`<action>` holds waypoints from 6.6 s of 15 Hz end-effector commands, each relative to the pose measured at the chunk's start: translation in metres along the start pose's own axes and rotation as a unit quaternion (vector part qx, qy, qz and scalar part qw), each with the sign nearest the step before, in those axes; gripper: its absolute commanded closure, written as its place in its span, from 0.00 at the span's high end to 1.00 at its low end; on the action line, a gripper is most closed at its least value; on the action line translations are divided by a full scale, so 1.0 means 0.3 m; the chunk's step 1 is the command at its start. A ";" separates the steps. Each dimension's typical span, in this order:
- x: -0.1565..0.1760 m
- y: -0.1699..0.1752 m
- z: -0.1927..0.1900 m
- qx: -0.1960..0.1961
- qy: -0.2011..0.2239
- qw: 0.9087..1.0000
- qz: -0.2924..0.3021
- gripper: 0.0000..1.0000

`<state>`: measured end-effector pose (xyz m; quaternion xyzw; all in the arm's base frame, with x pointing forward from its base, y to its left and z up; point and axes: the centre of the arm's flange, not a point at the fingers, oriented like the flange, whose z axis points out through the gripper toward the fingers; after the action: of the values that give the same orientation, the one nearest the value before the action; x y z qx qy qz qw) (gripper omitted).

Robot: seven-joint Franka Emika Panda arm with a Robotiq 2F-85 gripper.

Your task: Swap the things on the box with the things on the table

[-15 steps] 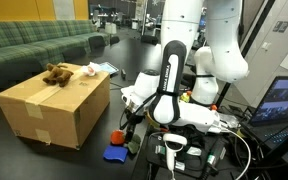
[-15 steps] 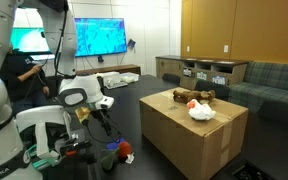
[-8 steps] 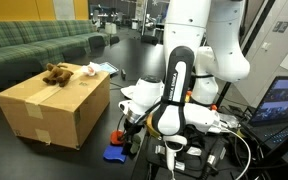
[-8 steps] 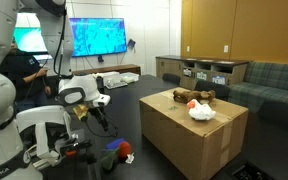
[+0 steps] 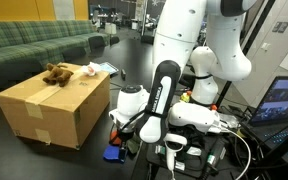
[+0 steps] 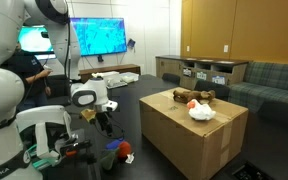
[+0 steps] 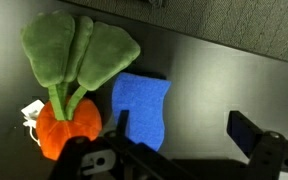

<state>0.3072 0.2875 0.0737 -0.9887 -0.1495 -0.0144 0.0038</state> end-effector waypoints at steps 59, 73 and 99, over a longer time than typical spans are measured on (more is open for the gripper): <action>0.118 0.051 0.196 0.086 0.011 0.995 -0.044 1.00; 0.116 0.137 0.263 0.062 0.001 0.996 -0.063 1.00; 0.113 0.111 0.264 0.020 0.024 0.995 -0.099 0.32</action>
<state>0.3481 0.2644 -0.0115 -0.9716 -0.2325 -0.0378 0.0226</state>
